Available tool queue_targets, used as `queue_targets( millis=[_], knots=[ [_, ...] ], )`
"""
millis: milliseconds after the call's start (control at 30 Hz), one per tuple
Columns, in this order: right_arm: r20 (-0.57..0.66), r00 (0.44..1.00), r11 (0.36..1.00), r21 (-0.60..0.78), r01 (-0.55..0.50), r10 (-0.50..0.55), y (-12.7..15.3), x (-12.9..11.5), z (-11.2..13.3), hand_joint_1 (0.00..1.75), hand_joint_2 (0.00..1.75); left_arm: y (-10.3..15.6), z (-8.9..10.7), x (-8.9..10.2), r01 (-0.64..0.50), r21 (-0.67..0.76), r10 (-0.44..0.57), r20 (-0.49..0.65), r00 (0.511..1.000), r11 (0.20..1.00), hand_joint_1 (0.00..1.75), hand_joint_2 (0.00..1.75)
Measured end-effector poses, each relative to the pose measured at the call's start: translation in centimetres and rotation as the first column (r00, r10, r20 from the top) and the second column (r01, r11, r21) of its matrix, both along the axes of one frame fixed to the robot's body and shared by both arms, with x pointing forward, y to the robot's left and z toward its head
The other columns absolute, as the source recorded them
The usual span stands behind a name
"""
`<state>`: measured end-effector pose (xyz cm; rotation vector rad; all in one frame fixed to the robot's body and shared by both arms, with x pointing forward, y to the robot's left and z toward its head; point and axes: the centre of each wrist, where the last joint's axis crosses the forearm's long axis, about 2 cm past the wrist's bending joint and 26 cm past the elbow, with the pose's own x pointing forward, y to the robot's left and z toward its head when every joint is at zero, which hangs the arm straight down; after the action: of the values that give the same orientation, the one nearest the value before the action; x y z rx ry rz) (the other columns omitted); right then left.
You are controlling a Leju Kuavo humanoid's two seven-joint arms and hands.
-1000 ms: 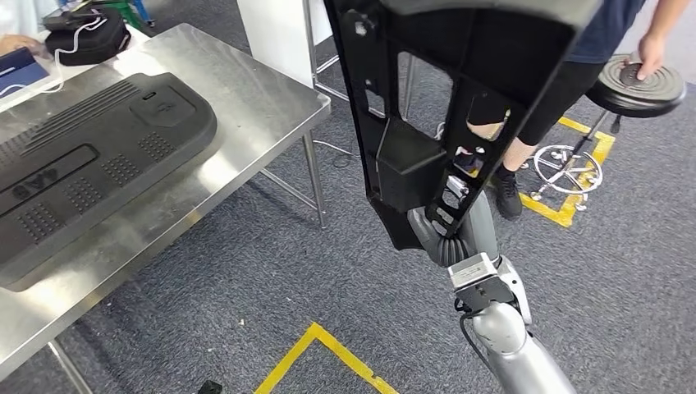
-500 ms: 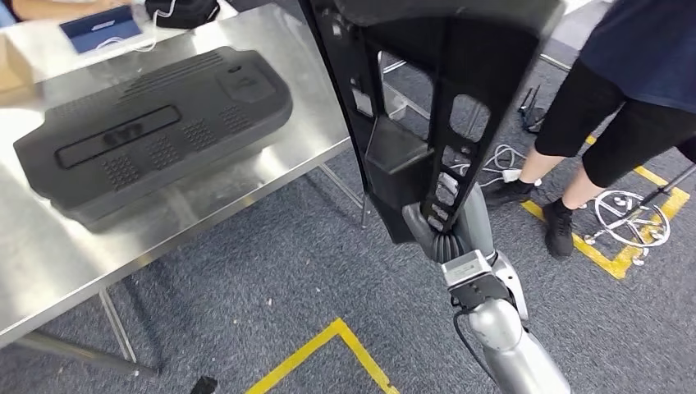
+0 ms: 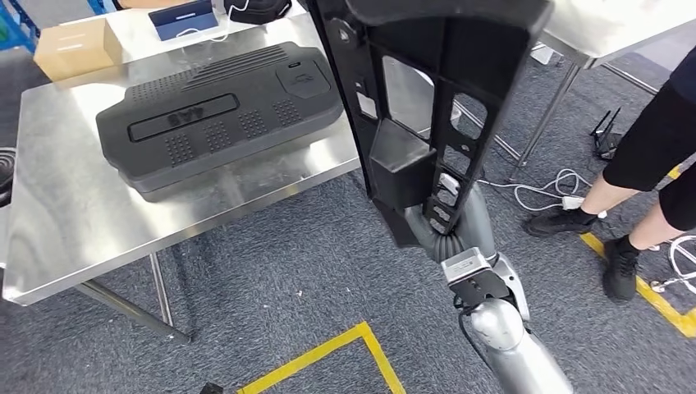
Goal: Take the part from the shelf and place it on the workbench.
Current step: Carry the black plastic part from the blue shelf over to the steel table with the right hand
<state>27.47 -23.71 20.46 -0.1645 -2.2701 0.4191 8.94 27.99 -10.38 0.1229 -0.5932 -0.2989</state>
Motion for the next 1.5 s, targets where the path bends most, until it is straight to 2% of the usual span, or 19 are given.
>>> queue_targets(
  millis=[600,900,1200,1333,1500],
  knots=[
    [-0.033,0.999,0.999,-0.008,0.032,-0.032,-1.0,-0.9,-1.2,1.75,1.75,-0.6,0.1,0.2,-0.003,-0.013,0.003,0.044,0.999,1.0,0.0,1.75],
    [-0.008,0.996,0.995,-0.058,0.085,-0.086,-0.4,-0.8,-1.1,1.75,1.75,-0.9,0.0,0.1,-0.003,-0.026,0.004,0.045,0.999,1.0,0.0,1.75],
    [0.054,0.989,0.963,-0.225,0.145,-0.137,2.0,-0.4,-1.2,1.75,1.75,-0.9,0.1,0.1,0.007,-0.033,-0.006,0.025,1.0,0.999,0.0,1.75],
    [0.177,0.952,0.886,-0.355,0.299,-0.25,2.5,-0.1,-0.8,1.75,1.75,-0.9,0.0,0.1,0.01,-0.036,-0.01,0.007,1.0,0.999,0.0,1.75],
    [0.356,0.869,0.678,-0.546,0.493,-0.345,2.6,0.9,0.1,1.75,1.75,-0.7,0.0,0.1,0.019,-0.032,-0.02,-0.014,1.0,0.999,0.0,1.75]
  ],
)
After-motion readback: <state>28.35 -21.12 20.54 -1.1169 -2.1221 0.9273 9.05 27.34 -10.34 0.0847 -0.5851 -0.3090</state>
